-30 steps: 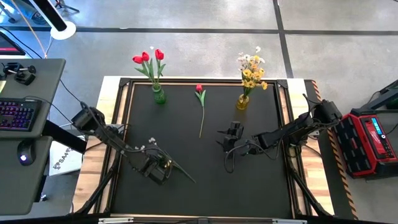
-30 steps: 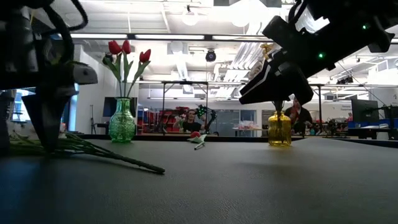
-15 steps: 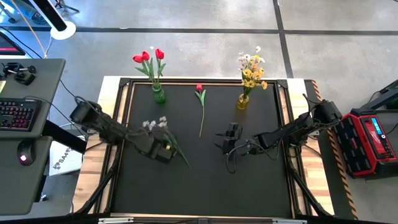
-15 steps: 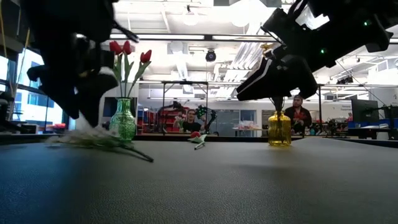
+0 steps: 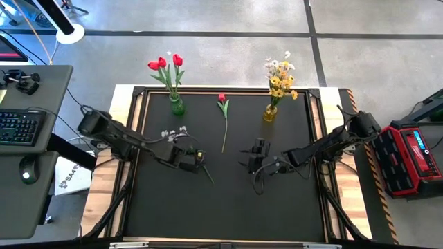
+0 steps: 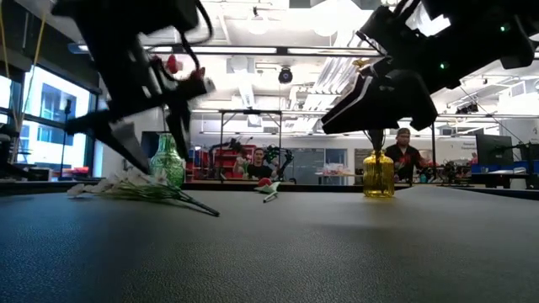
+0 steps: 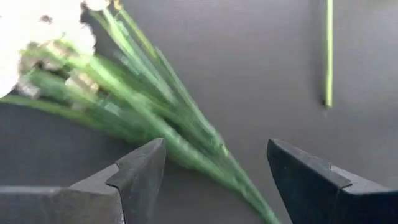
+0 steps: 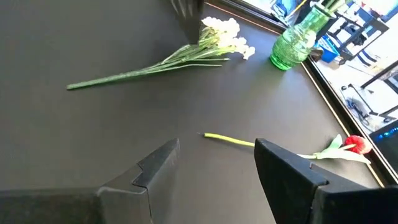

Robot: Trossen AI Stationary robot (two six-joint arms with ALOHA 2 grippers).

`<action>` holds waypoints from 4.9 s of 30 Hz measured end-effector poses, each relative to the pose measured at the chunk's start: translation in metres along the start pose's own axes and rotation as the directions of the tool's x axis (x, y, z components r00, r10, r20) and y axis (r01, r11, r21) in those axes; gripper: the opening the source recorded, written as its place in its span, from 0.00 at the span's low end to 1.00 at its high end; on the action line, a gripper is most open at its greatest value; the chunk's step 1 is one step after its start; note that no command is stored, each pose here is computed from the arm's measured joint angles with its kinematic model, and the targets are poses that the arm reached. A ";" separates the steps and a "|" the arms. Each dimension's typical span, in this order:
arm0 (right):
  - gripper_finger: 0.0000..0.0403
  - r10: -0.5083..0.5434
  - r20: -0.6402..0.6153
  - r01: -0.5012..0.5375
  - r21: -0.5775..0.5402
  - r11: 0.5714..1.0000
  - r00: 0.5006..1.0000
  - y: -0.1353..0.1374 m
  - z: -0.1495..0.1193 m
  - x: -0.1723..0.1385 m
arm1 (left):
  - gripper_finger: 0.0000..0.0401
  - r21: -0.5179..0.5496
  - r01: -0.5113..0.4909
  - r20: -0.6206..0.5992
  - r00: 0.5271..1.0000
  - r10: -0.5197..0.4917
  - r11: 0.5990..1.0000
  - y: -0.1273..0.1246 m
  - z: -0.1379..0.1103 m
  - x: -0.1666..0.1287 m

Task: Sort flowers into vase by color
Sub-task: Put the white flowers into the yellow flower vase

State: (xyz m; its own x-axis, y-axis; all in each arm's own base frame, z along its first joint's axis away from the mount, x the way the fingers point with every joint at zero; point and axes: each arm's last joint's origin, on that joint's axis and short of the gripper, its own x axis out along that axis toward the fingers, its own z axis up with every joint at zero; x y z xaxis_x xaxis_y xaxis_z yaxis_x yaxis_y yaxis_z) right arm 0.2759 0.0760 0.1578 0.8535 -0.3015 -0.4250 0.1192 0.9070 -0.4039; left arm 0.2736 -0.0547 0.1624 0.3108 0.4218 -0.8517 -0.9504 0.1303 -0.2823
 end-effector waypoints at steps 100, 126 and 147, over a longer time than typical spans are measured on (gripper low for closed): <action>0.58 0.003 0.474 -0.185 0.338 0.923 0.881 0.001 0.067 0.027 | 0.00 0.910 0.410 -0.088 0.052 -0.995 -0.059 -0.035 0.039 -0.033; 0.01 -0.051 0.305 -0.075 0.388 0.919 0.951 0.005 0.081 0.040 | 0.36 0.909 0.415 -0.138 0.229 -0.964 -0.032 -0.031 0.030 -0.023; 0.00 -0.436 0.152 0.332 0.446 0.831 0.887 -0.030 0.041 -0.056 | 0.45 0.914 0.367 -0.083 0.587 -0.805 0.173 -0.005 0.031 -0.028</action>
State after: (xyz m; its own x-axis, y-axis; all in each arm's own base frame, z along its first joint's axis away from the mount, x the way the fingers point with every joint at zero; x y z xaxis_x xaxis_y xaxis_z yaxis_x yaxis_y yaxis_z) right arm 0.2454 0.0775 0.2270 0.7823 -0.6180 -0.0778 0.6087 0.7850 -0.1155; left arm 0.2696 -0.0395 0.2015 0.9485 0.0685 -0.3094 -0.0583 0.9974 0.0423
